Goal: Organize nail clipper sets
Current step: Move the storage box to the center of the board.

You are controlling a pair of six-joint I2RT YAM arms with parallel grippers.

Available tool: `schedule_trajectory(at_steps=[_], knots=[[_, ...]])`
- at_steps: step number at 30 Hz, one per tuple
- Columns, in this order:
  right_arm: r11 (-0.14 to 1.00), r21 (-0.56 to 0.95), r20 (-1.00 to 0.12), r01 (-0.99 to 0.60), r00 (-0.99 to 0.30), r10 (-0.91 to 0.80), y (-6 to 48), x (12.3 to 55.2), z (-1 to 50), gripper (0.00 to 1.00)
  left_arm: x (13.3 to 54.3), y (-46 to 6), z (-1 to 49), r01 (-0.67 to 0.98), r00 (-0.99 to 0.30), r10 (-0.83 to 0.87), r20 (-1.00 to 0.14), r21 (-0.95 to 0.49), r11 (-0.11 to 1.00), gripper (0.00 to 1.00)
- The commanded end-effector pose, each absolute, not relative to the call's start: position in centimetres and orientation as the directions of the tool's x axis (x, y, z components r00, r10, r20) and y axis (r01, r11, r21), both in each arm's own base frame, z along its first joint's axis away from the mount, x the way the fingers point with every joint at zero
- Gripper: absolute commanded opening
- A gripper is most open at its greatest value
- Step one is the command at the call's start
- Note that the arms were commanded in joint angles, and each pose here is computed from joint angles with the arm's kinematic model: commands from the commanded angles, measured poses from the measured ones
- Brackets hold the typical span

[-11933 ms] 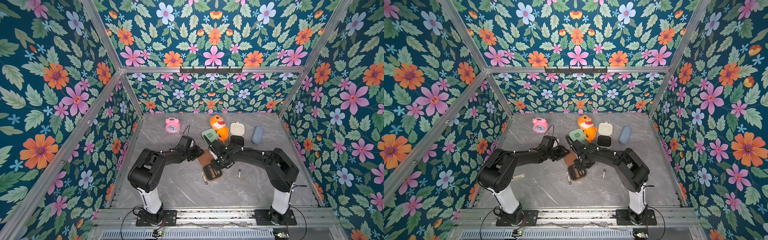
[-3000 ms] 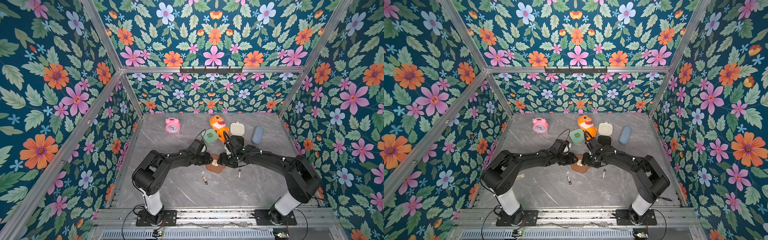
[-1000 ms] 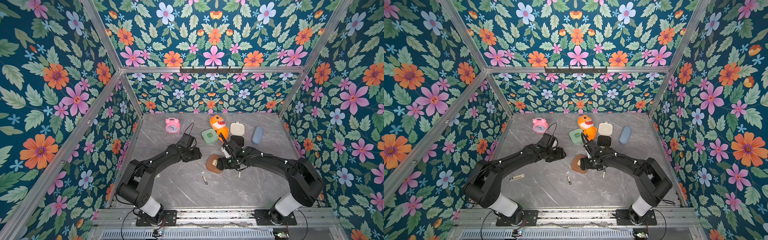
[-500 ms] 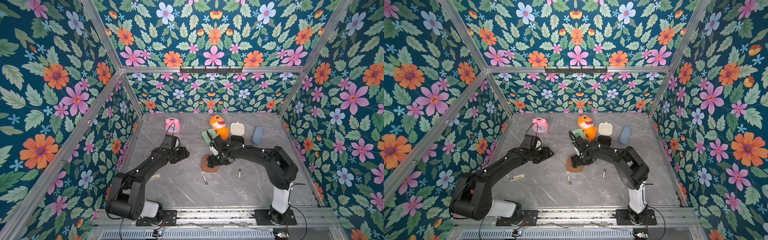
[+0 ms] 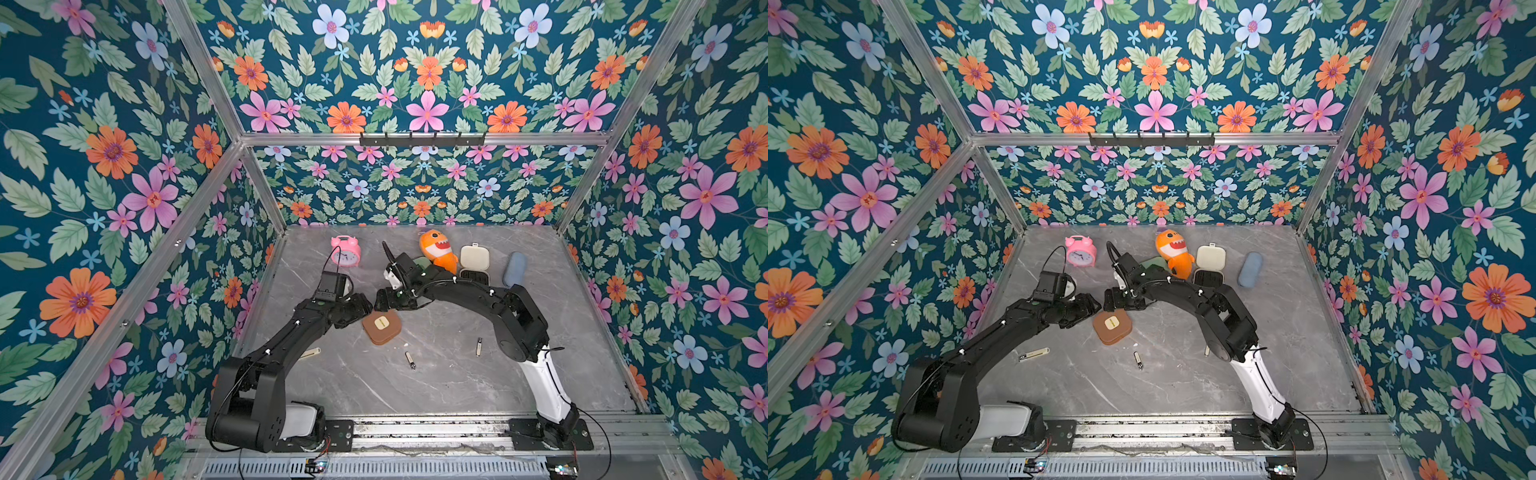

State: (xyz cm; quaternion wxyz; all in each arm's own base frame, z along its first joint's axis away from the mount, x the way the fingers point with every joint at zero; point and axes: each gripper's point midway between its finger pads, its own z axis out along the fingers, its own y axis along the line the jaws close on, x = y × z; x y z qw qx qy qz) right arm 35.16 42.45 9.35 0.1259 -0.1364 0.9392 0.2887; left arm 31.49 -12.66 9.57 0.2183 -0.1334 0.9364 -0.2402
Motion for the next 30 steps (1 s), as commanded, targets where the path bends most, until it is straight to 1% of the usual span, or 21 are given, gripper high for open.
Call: schedule_trajectory(at_steps=[1,4,7,9,11,14,18,21,25,30], knots=[[0.834,0.467,-0.356,-0.293,-0.926,-0.126,39.0,35.9,11.9,0.78,31.2,-12.4,9.5,-0.127,-0.875,-0.331,-0.353,-0.491,0.862,0.66],[0.876,0.432,-0.383,-0.214,-0.923,-0.037,32.9,36.5,13.3,0.7,31.2,-13.1,9.4,-0.102,-0.883,-0.315,-0.348,-0.514,0.852,0.65],[0.917,0.39,-0.393,-0.08,-0.915,0.087,25.2,37.1,13.5,0.64,31.1,-14.5,9.2,-0.07,-0.895,-0.282,-0.345,-0.516,0.854,0.64],[0.928,0.371,-0.373,0.036,-0.909,0.185,19.6,37.4,12.8,0.57,31.0,-16.5,9.1,-0.029,-0.909,-0.239,-0.343,-0.519,0.854,0.63],[0.921,0.369,-0.369,0.126,-0.889,0.27,15.0,37.6,12.7,0.53,30.9,-19.0,9.0,0.015,-0.919,-0.195,-0.342,-0.525,0.851,0.63],[0.909,0.359,-0.348,0.212,-0.873,0.342,10.6,38.1,11.6,0.51,30.4,-23.4,8.9,0.086,-0.934,-0.121,-0.337,-0.539,0.838,0.63],[0.907,0.345,-0.333,0.244,-0.871,0.361,8.6,39.5,10.5,0.48,29.9,-28.4,8.2,0.133,-0.948,-0.07,-0.311,-0.587,0.799,0.64],[0.913,0.322,-0.316,0.251,-0.881,0.354,8.5,41.0,9.3,0.46,29.8,-30.3,7.2,0.132,-0.952,-0.073,-0.297,-0.616,0.777,0.63],[0.915,0.304,-0.308,0.264,-0.882,0.357,8.2,42.9,8.2,0.42,30.4,-30.4,5.2,0.1,-0.954,-0.095,-0.283,-0.604,0.791,0.62],[0.917,0.287,-0.301,0.278,-0.882,0.362,7.8,44.7,7.0,0.38,31.0,-29.5,3.6,0.084,-0.951,-0.1,-0.294,-0.554,0.828,0.61]])
